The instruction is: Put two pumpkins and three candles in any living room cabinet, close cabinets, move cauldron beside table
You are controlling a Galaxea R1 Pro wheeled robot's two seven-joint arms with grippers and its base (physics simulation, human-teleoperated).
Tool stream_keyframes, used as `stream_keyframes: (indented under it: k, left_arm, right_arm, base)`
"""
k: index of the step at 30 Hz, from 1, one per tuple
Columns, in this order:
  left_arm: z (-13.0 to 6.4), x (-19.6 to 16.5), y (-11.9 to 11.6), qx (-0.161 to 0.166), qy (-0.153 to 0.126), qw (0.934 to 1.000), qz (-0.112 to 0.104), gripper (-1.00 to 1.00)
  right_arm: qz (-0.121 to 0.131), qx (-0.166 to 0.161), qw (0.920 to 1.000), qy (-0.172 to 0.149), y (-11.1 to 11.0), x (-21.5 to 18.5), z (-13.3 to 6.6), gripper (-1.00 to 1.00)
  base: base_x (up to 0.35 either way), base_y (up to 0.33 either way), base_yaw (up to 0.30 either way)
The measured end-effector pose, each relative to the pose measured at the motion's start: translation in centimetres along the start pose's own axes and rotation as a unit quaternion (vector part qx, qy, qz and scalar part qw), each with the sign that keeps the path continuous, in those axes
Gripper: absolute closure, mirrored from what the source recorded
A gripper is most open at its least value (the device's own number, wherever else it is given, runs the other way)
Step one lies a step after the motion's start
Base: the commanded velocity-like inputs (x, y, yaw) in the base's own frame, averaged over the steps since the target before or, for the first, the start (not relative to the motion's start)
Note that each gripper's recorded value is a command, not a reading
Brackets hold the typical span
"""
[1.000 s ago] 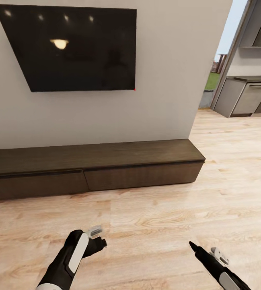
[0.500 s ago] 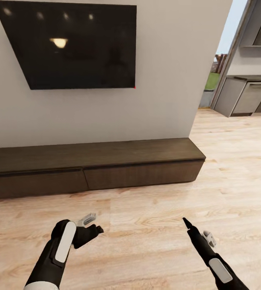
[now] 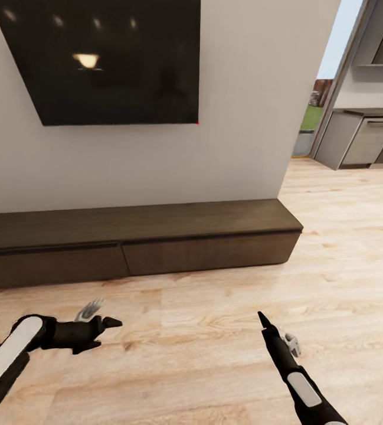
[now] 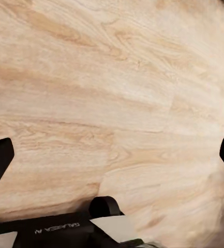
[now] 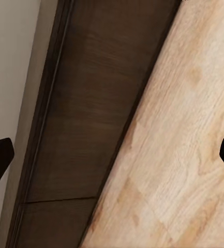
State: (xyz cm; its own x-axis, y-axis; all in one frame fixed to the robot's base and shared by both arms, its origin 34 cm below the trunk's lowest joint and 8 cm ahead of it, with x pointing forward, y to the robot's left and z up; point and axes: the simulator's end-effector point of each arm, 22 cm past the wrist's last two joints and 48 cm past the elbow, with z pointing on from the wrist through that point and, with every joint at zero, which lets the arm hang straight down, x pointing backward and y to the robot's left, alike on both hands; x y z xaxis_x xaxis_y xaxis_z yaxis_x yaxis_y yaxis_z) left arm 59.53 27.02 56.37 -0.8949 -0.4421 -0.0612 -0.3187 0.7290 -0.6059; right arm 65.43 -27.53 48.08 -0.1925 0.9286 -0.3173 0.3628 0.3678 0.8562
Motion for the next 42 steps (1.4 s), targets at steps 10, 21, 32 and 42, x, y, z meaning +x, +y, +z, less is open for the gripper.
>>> stream_keyframes:
  k: [10,21,32,42]
  left_arm:
    - [-6.3,0.8,-2.8,0.129,0.048,0.9904,0.000,-1.00]
    - [-8.8,2.0,-3.8,0.230,0.070,0.9707,-0.004,-1.00]
    - [-7.9,2.7,-3.9,0.271,0.074,0.9596,-0.007,-1.00]
    - [-7.1,3.3,-3.2,0.271,0.078,0.9594,-0.007,-1.00]
  right_arm:
    - [0.035,0.000,0.9993,-0.010,-1.3,-0.4,0.2,-1.00]
    - [0.080,-0.111,0.9906,-0.005,1.5,0.3,0.2,-1.00]
    - [0.102,-0.145,0.9841,-0.007,0.6,0.6,0.3,-1.00]
    - [0.109,-0.140,0.9838,-0.023,-0.9,-0.5,0.3,-1.00]
  base:
    - [0.000,0.000,0.000]
    - [0.000,0.000,0.000]
    - [0.000,0.000,0.000]
    - [0.000,0.000,0.000]
